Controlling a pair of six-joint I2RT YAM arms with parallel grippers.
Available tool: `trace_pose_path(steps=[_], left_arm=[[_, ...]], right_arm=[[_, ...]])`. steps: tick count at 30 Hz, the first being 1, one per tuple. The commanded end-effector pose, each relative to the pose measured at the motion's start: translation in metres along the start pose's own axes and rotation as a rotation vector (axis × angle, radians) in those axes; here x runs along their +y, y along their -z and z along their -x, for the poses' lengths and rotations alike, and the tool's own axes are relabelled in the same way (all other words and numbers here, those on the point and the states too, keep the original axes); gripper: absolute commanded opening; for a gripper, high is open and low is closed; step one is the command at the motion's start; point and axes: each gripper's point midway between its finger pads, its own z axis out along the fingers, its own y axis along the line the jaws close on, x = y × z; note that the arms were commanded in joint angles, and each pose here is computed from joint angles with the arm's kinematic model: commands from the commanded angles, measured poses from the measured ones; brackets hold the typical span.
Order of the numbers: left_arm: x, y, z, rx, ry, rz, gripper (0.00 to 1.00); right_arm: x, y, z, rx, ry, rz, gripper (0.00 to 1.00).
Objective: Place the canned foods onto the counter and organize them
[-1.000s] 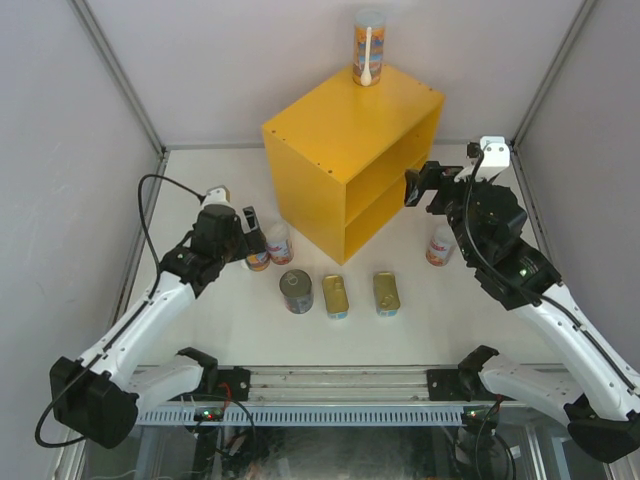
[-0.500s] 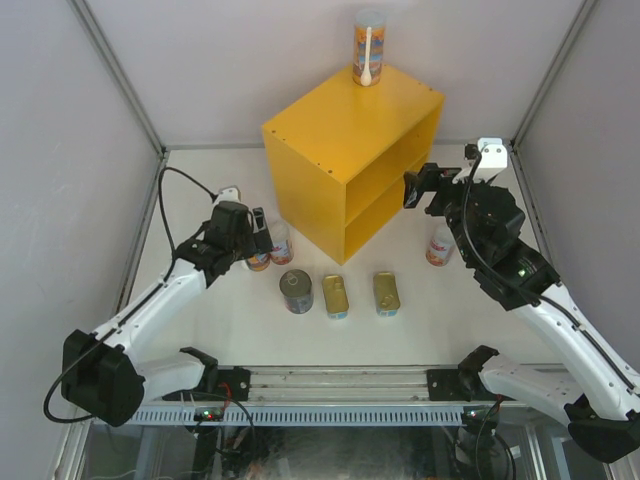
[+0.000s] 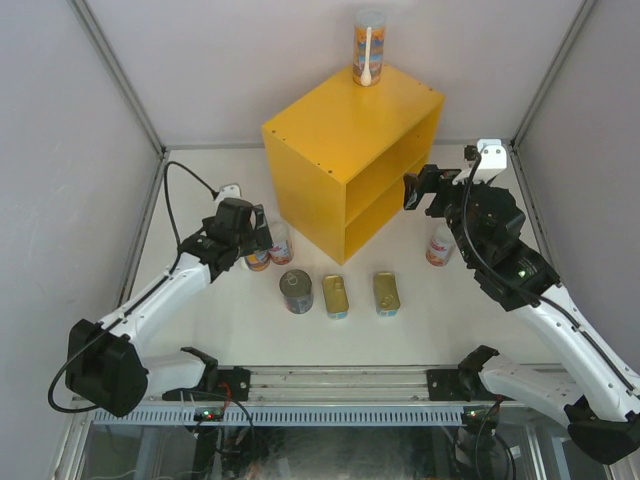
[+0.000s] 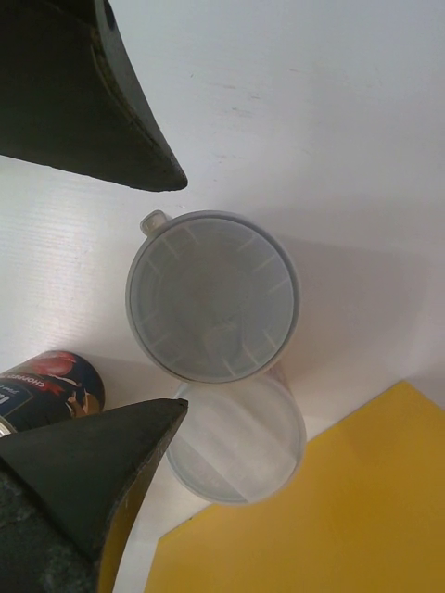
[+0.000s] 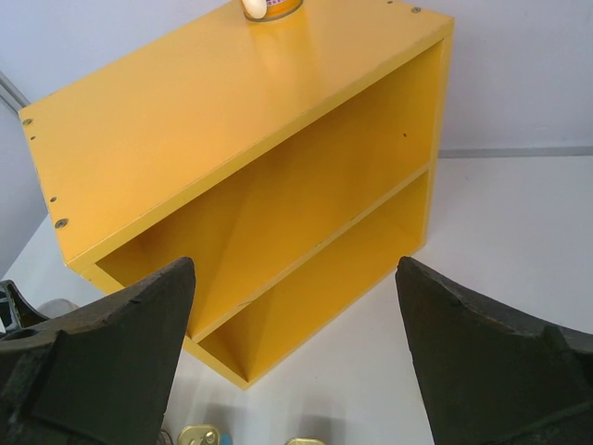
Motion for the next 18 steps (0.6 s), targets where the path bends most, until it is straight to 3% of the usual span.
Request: trace_pose_path(steps=[1, 18], left_arm=[[-0.0079, 0.0065, 0.0327, -0.093, 0.020, -0.004, 0.95], [-0.0040, -0.0011, 0.0346, -0.087, 0.044, 0.042, 0.89]], right_arm=[[0.0012, 0.0026, 0.0065, -0.020, -0.012, 0.015, 0.88], [0.0019, -0.0038, 0.0049, -0.007, 0.003, 0.023, 0.87]])
